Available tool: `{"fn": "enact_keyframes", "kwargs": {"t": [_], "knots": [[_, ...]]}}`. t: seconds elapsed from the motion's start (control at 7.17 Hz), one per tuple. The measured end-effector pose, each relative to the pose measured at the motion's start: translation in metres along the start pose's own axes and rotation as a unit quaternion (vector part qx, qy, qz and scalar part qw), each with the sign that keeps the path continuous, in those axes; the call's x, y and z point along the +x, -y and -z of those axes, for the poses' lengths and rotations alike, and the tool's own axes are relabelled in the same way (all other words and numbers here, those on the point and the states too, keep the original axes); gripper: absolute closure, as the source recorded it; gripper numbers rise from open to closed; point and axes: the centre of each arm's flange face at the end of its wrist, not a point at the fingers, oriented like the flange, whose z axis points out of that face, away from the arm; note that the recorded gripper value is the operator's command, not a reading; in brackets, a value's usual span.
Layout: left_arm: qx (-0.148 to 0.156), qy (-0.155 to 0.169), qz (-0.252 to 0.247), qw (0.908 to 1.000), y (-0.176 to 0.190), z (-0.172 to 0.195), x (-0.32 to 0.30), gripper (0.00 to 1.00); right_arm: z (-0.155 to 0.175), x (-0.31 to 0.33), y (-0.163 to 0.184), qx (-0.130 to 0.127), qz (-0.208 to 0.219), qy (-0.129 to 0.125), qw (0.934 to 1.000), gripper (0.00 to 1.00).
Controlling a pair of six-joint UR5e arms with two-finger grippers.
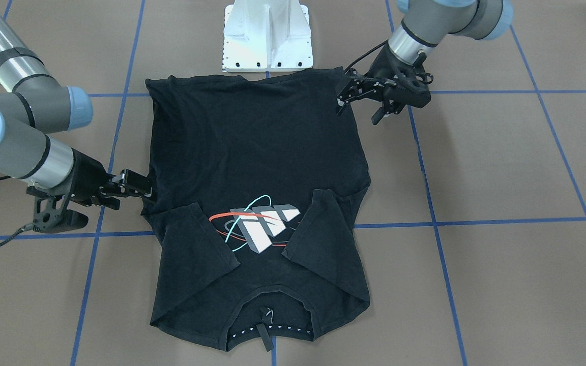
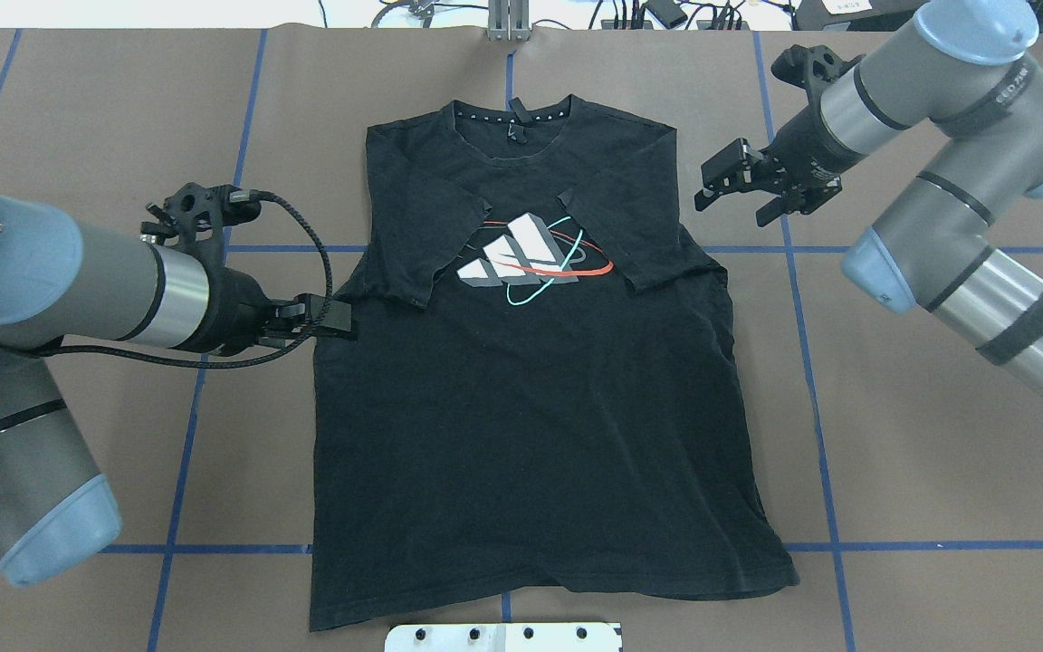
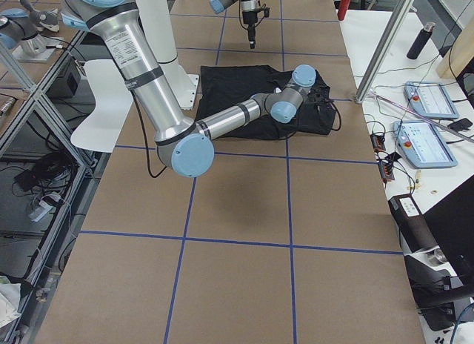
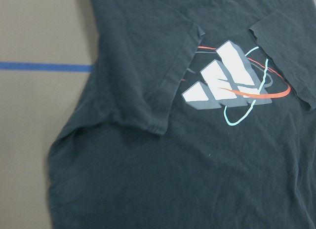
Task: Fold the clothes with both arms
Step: 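Move both grippers toward the shirt's hem corners nearest the robot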
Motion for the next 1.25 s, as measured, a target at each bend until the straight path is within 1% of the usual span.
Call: {"fn": "enact_keyframes", "kwargs": {"t": [0.28, 0.42, 0.56, 0.84, 0.98, 1.12, 1.25], "knots": [[0.009, -0.065, 0.03, 0.9974, -0.021, 0.009, -0.055, 0.01, 0.008, 0.027, -0.048, -0.011, -0.024, 0.0, 0.9996, 0.0], [0.003, -0.08, 0.041, 0.9959, -0.034, 0.006, -0.077, 0.01, 0.002, 0.038, -0.074, -0.023, -0.03, -0.005, 0.9993, 0.0], [-0.018, -0.081, 0.062, 0.9946, -0.054, -0.005, -0.084, 0.01, -0.005, 0.048, -0.102, -0.039, -0.031, -0.01, 0.9987, 0.0], [-0.074, -0.072, 0.101, 0.9896, -0.109, -0.032, -0.081, 0.01, -0.018, 0.056, -0.144, -0.074, -0.025, -0.016, 0.9968, 0.0], [-0.101, -0.066, 0.114, 0.9861, -0.134, -0.042, -0.077, 0.01, -0.024, 0.056, -0.157, -0.087, -0.021, -0.017, 0.9958, 0.0], [-0.127, -0.06, 0.124, 0.9823, -0.158, -0.051, -0.074, 0.01, -0.028, 0.057, -0.164, -0.094, -0.019, -0.018, 0.9952, 0.0], [-0.145, -0.053, 0.133, 0.9791, -0.18, -0.06, -0.073, 0.01, -0.029, 0.057, -0.167, -0.097, -0.017, -0.017, 0.995, 0.0]]}}
